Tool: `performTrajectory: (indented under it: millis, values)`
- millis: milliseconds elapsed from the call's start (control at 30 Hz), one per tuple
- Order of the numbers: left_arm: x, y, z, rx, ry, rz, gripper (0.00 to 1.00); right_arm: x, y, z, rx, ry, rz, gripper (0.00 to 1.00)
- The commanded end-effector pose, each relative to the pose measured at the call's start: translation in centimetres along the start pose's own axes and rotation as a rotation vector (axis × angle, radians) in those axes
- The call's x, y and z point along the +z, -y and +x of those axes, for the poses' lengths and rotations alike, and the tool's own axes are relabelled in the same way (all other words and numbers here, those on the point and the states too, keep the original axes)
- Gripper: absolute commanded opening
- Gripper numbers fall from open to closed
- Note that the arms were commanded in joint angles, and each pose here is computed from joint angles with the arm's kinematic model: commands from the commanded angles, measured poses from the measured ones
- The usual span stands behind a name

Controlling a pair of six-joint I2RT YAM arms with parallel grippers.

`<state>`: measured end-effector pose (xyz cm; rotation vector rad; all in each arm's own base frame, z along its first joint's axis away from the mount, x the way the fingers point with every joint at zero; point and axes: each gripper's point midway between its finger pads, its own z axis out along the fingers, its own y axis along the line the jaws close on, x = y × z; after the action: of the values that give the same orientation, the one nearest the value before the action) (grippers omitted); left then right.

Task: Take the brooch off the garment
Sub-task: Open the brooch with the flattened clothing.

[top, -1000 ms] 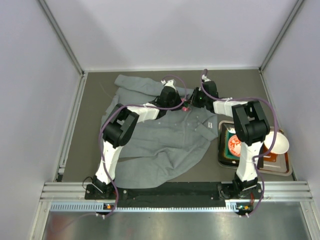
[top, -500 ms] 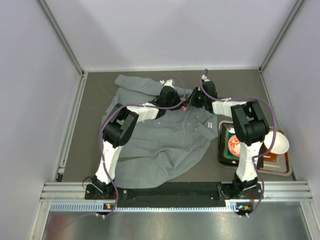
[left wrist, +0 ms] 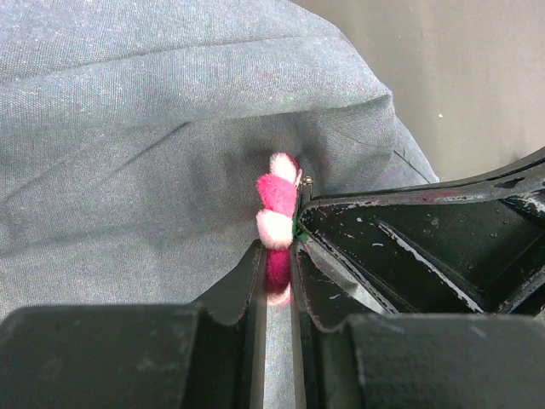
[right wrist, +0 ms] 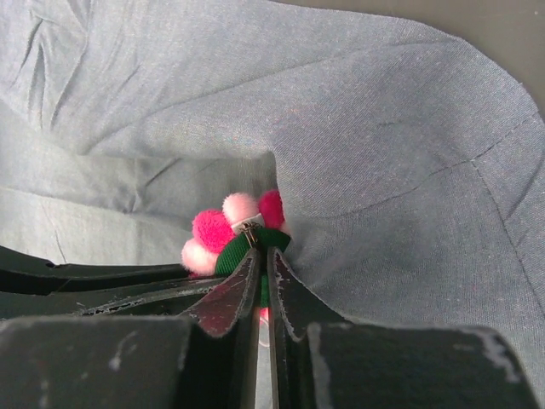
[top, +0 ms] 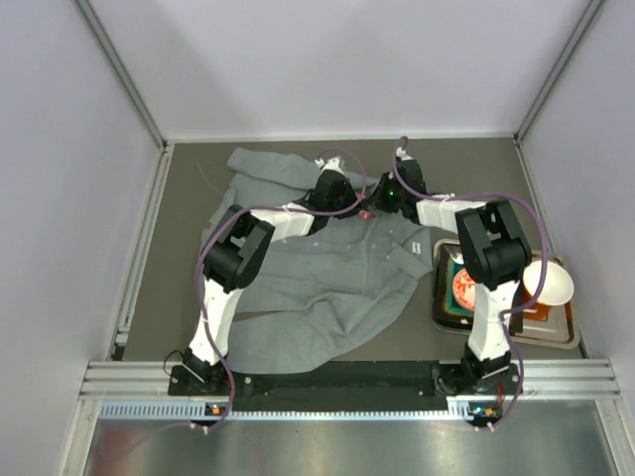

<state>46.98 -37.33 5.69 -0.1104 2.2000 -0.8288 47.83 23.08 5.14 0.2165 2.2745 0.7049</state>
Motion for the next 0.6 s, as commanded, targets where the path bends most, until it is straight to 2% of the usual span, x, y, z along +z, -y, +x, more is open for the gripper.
performTrajectory:
  millis: [0,67,133,233,567]
  values:
    - [-0.02,3.69,-1.73,-0.004,0.065,0.13,0.0,0.29,-3.12,1.16,-0.019,-0.043,-0.066,0.04]
    - [0.0,3.69,-1.61,-0.004,0.061,0.132,0.0,0.32,-3.02,1.19,-0.026,-0.045,-0.067,0.05]
    - [0.0,3.75,-1.65,-0.002,0.061,0.135,0.0,0.3,-2.89,1.3,-0.049,-0.049,-0.061,0.15]
    - [-0.05,3.73,-1.61,0.002,0.058,0.133,0.0,0.42,-2.75,1.11,-0.079,-0.047,-0.055,0.21]
    - [-0.01,3.8,-1.52,0.006,0.056,0.135,0.0,0.98,-2.81,1.01,-0.126,-0.06,-0.068,0.28]
